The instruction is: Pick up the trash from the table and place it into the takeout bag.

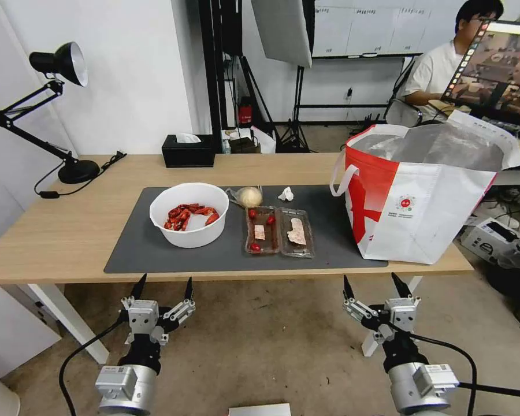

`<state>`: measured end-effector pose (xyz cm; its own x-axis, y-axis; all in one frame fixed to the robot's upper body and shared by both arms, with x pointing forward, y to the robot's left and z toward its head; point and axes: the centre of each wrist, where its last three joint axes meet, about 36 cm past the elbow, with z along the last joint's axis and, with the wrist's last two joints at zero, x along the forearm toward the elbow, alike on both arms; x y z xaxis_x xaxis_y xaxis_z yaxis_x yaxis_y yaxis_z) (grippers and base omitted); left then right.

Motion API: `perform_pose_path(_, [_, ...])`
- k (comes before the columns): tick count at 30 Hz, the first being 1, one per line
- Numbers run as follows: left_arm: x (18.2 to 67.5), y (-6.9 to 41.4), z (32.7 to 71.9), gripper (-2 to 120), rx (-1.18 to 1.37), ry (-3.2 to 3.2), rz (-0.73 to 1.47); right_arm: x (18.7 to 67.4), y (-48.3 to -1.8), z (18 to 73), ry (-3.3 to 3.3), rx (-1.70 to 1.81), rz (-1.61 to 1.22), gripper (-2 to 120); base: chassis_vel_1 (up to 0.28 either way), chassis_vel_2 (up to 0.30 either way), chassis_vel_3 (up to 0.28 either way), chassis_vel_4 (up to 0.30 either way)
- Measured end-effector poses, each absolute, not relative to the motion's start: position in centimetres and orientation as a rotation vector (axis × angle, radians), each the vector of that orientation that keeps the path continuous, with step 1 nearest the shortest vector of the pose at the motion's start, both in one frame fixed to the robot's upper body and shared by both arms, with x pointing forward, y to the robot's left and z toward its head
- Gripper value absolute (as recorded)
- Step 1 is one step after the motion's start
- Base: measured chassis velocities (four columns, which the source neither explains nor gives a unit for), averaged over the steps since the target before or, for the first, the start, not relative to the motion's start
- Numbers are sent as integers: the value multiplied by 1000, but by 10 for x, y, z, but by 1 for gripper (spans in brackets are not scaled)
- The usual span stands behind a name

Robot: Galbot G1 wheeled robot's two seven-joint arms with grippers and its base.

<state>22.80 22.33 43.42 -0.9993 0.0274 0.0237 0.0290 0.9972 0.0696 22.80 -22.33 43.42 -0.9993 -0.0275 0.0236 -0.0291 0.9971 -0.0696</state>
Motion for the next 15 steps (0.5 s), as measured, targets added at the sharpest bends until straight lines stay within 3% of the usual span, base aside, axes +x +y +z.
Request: perform_pose_path(15, [228,223,434,100,-44,-3117,-109,228,-223,434,-3117,44,109,100,0,0,0,0])
